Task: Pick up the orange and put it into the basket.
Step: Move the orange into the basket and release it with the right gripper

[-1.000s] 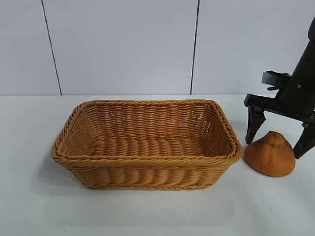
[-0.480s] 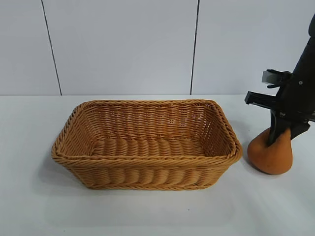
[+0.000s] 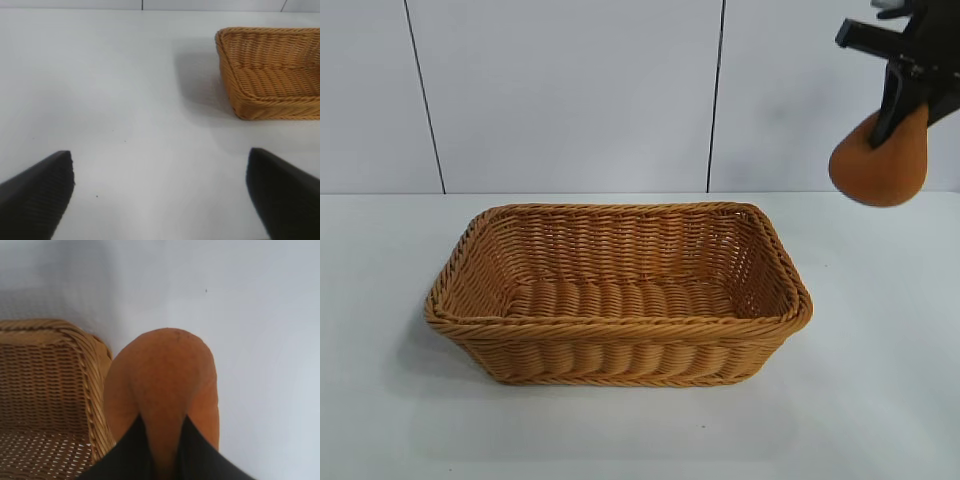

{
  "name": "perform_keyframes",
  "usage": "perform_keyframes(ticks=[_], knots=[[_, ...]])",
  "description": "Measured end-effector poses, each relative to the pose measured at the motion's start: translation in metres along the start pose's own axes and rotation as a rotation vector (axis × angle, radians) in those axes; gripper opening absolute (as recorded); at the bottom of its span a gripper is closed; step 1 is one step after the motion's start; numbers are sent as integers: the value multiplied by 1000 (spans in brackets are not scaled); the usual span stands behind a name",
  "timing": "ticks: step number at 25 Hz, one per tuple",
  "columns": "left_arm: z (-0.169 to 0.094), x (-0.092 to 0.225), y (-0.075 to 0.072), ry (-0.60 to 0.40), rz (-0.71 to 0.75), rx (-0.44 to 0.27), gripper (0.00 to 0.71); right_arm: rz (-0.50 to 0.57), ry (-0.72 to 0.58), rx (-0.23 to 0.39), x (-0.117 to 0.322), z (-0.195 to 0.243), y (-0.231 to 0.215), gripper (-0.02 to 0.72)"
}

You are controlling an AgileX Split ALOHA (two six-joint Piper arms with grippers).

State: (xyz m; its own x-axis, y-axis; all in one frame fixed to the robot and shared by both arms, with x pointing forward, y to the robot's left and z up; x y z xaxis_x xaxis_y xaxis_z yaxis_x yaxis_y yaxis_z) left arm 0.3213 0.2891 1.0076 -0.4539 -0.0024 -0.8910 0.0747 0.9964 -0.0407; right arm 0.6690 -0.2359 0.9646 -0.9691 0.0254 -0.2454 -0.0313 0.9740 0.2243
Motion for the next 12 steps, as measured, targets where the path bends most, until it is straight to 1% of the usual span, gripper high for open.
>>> perform_keyframes(ticks=[2,5,12], knots=[[0,0,0,0,1,0,666,-25,-24,-3,-5,-6,10,22],[0,0,0,0,1,0,666,-69,-14,-13,-1,-3,31,22],[0,0,0,0,1,0,666,-236,19,-66,26,9,116,22]])
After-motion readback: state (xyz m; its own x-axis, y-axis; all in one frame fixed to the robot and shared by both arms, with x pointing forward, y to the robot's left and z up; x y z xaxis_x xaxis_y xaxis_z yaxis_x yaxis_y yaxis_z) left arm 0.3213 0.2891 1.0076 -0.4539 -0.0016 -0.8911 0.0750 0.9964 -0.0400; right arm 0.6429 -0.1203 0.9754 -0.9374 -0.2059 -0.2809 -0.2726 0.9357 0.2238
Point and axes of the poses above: a point on each arm's last joint axis where the gripper is mounted, z pointing out along that axis toward the gripper, y along the wrist's bending axis when the last joint is at zero, x = y × z, the point moved 10 cm from there along z, pointing out along that axis toward the gripper, and after that the axes turned 1 degree about z, right-handed, at the moved point
